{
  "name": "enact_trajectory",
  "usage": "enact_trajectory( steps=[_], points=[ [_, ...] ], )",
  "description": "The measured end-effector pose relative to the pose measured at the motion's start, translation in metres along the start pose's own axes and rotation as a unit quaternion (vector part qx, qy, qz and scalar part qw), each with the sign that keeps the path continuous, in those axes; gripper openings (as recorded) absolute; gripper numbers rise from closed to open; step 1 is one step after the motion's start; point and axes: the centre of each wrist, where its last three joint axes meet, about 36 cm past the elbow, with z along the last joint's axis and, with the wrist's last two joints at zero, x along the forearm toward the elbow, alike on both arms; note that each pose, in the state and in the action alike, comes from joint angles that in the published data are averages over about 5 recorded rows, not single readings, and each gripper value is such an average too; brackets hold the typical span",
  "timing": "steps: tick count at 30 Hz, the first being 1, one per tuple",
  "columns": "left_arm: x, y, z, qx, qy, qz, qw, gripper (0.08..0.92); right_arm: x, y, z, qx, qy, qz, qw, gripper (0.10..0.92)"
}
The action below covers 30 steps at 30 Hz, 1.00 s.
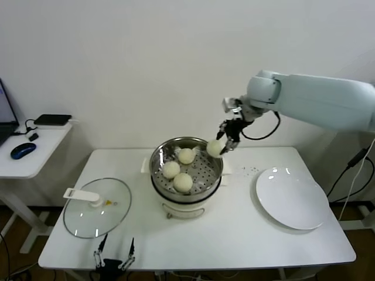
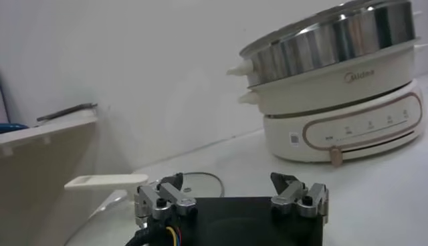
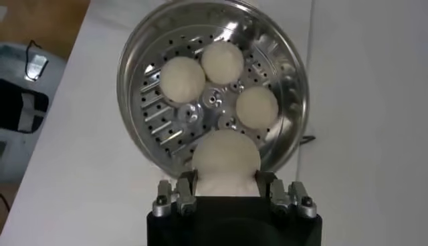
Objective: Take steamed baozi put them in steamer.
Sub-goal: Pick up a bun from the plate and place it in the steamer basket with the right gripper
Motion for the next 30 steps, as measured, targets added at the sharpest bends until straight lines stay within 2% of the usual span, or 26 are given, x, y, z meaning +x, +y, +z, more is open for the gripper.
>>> enact_trajectory(
  steps=[11,20,23,28,30],
  points=[
    [-0.001,0.002,0.001,-0.002,0.002,0.005,1.000,0.823,-0.066,-0.002,-0.028,0.004,0.034,-0.030,0.999,0.619],
    [-0.003,0.003,0.003,-0.005,0.004,0.006,1.000,0.823,-0.102,-0.006,-0.038,0.001,0.048,-0.035,0.998,0.626],
    [-0.003,0.004,0.004,-0.006,0.005,0.006,1.000,0.823,-0.110,-0.007,-0.039,-0.002,0.048,-0.033,0.998,0.661],
    [-0.004,0.006,0.003,-0.007,0.004,0.005,1.000,0.823,-0.113,-0.008,-0.039,-0.007,0.041,-0.034,0.999,0.793],
    [-0.005,0.007,0.003,-0.007,0.004,0.004,1.000,0.823,-0.110,-0.008,-0.039,-0.010,0.036,-0.036,0.999,0.814]
  ],
)
